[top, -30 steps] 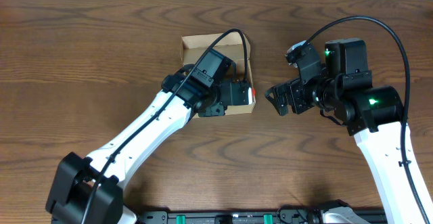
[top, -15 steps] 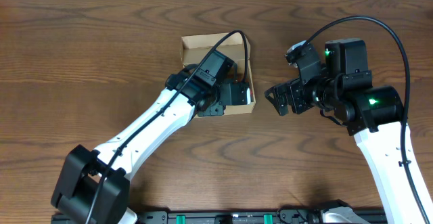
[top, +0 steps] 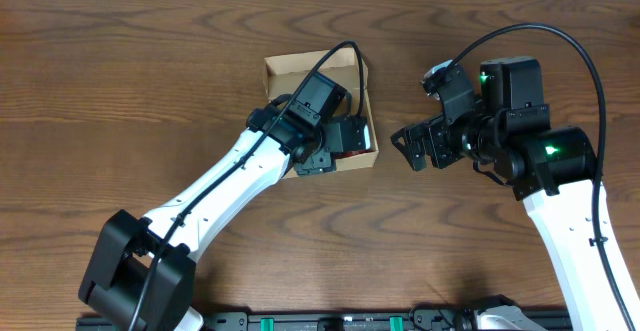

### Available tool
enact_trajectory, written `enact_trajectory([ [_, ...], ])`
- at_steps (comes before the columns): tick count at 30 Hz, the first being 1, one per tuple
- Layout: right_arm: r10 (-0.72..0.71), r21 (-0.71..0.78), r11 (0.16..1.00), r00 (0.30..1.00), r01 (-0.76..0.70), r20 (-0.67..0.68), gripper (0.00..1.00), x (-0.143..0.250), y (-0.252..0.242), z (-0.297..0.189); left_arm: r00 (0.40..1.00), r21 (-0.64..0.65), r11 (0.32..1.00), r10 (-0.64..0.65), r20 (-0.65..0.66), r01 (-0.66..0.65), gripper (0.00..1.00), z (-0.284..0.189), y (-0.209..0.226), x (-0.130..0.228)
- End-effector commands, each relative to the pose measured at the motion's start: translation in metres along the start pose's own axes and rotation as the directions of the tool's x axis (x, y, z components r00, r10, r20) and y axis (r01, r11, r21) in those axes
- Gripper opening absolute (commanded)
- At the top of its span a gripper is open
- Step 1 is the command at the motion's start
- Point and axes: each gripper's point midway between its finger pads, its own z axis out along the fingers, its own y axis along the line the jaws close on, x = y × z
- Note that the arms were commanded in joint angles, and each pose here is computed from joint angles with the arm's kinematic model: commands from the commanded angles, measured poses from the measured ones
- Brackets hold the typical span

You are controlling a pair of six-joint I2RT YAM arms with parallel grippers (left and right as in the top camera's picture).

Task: Pack container
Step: 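Carry the box cutter into the box and release it with the left gripper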

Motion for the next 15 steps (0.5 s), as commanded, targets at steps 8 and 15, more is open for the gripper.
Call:
enact_trajectory([
  [8,-0.011,0.000,1.000,1.000,0.011,0.016,0.99,-0.002,0.000,-0.005,0.949,-0.146,0.938,-0.311,0.047,0.315,0.67,-0.024,0.036,-0.008],
  [15,-0.011,0.000,1.000,1.000,0.011,0.016,0.99,-0.002,0.000,-0.005,0.718,-0.174,0.702,-0.637,0.280,0.690,0.06,-0.092,0.090,-0.017],
])
